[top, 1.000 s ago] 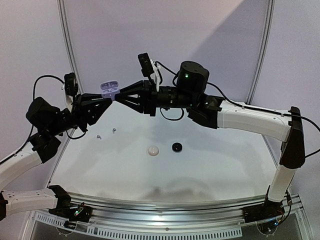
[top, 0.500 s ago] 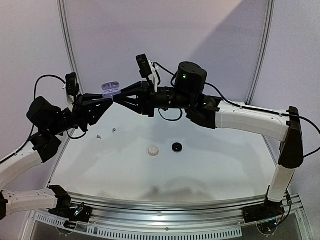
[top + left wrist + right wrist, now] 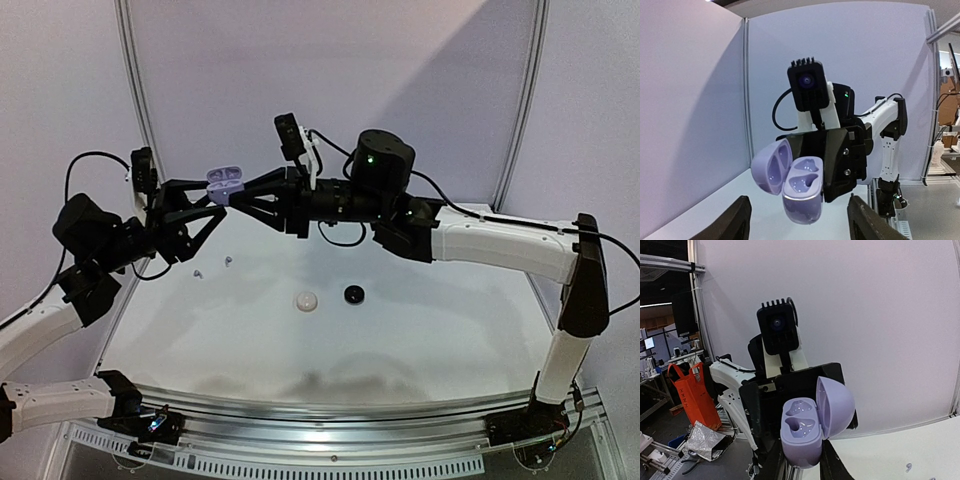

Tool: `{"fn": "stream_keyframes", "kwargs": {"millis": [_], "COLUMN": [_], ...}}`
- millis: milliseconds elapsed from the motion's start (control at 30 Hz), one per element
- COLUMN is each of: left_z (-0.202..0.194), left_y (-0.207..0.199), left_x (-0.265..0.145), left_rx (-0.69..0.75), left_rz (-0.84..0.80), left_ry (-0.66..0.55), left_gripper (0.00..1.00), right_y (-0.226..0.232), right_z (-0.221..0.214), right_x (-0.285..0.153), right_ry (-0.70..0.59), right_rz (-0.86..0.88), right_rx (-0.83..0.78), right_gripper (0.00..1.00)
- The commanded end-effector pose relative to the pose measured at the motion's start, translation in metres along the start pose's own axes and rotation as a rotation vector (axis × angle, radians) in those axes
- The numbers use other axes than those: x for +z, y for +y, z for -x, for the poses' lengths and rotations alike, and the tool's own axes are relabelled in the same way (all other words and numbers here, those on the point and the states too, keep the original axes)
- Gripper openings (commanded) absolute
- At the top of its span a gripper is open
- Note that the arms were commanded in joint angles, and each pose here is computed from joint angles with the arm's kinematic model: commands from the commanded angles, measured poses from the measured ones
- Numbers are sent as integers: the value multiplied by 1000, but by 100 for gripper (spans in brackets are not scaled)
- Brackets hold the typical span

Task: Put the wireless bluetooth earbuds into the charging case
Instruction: Pass from the left arm to the right, then pick up the right earbud from the corner of the board.

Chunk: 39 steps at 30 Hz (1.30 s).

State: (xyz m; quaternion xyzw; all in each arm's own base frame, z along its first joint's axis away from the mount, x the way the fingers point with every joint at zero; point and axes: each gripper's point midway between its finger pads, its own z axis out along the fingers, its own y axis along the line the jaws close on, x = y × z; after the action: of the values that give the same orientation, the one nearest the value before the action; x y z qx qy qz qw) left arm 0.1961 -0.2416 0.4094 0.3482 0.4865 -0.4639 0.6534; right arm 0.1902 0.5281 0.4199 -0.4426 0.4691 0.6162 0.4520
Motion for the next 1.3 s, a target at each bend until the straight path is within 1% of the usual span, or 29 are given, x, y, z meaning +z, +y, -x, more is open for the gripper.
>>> {"fn": "stream_keyframes", "kwargs": {"millis": [0, 100, 233, 333, 433, 500, 567, 600, 733, 800, 900, 967, 1033, 1200, 1267], "left_z": [-19, -26, -29, -36, -48, -69, -81, -81, -107, -121, -150, -177, -195, -226, -238], "left_y": [13, 17, 31, 45, 67, 87, 110, 122, 175, 208, 245, 263, 273, 299, 308], "left_x": [-7, -9, -13, -17, -25, -40, -55, -63, -110, -146, -194, -226, -239, -232, -234], "left_rx": [39, 29, 6, 1, 16, -4, -9, -14, -61, -142, -354, -498, -592, -697, -714], "left_rz": [84, 112, 193, 265, 382, 497, 610, 677, 926, 1074, 1257, 1378, 1450, 1489, 1514], "left_ry": [68, 94, 118, 178, 294, 438, 548, 590, 819, 919, 1016, 1055, 1055, 980, 980], "left_gripper": [70, 72, 73, 73, 73, 72, 71, 70, 70, 70, 70, 70, 70, 69, 69], "right_y": [-8, -12, -20, -33, -46, -54, -59, -64, -71, -72, -73, -73, -73, -75, -75], "right_z": [22, 22, 25, 23, 23, 23, 23, 21, 15, 12, 6, 5, 3, -3, -5], "right_x": [-16, -20, -25, -33, -44, -51, -58, -61, -68, -69, -71, -72, -74, -77, -79], "right_ry": [-75, -76, -87, -92, -96, -92, -78, -69, -30, -18, -7, -7, -2, 23, 26], "right_rz": [-99, -126, -166, -227, -298, -352, -390, -420, -473, -482, -485, -489, -494, -512, -520], "right_rx": [-37, -53, -65, -64, -69, -85, -104, -106, -130, -133, -127, -123, -115, -102, -99], "right_gripper": [0, 0, 0, 0, 0, 0, 0, 0, 0, 0, 0, 0, 0, 0, 0]}}
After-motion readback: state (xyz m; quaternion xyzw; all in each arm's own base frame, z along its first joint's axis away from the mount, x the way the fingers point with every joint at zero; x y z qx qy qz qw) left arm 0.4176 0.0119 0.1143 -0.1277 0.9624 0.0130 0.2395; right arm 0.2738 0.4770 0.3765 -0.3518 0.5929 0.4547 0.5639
